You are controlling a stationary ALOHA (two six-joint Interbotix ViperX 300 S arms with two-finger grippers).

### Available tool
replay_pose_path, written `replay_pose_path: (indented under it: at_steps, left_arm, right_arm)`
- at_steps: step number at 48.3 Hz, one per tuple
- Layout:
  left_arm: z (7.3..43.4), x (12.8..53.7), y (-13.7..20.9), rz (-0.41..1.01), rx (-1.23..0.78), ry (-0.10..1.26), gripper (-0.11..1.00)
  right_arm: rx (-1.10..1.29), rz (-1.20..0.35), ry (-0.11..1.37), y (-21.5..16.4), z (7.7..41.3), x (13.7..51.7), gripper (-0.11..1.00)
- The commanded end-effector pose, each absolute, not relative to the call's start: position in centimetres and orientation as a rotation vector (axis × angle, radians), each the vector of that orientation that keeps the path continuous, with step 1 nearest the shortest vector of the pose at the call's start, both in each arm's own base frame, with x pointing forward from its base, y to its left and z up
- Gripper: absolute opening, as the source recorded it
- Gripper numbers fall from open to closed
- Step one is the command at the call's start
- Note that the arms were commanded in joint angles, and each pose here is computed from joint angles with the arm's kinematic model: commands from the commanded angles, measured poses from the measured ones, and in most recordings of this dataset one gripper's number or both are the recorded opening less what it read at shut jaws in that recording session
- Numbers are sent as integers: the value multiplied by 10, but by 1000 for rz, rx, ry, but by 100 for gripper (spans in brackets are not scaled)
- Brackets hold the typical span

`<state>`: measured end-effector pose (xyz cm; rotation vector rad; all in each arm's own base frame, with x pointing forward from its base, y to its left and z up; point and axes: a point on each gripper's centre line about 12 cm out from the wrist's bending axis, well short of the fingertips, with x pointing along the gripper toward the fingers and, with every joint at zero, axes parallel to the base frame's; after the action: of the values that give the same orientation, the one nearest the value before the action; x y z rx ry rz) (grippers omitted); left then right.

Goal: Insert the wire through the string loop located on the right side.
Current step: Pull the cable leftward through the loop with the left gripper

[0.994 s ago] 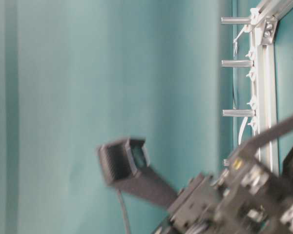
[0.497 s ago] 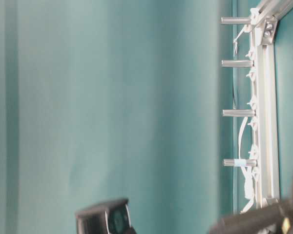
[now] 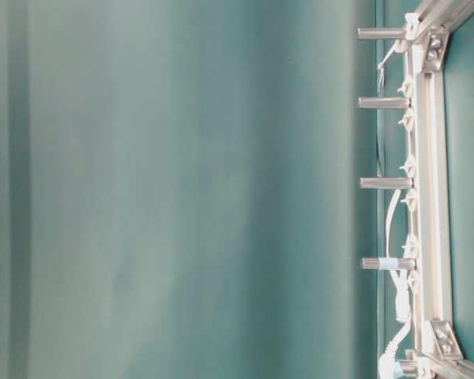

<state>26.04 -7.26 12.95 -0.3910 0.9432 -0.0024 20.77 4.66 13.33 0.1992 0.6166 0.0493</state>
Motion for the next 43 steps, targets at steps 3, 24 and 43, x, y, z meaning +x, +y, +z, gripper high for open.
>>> replay_pose_path:
  at_steps: [3,24,43]
  left_arm:
    - [133,249,-78,-5,-412,970,20]
    - [127,242,-77,6,-398,1021,20]
    - [123,240,-76,14,-386,1044,48]
  right_arm:
    - [200,45,592,46,137,211,87]
    - [201,41,582,46,139,212,87]
    - [202,36,581,45,139,212,87]
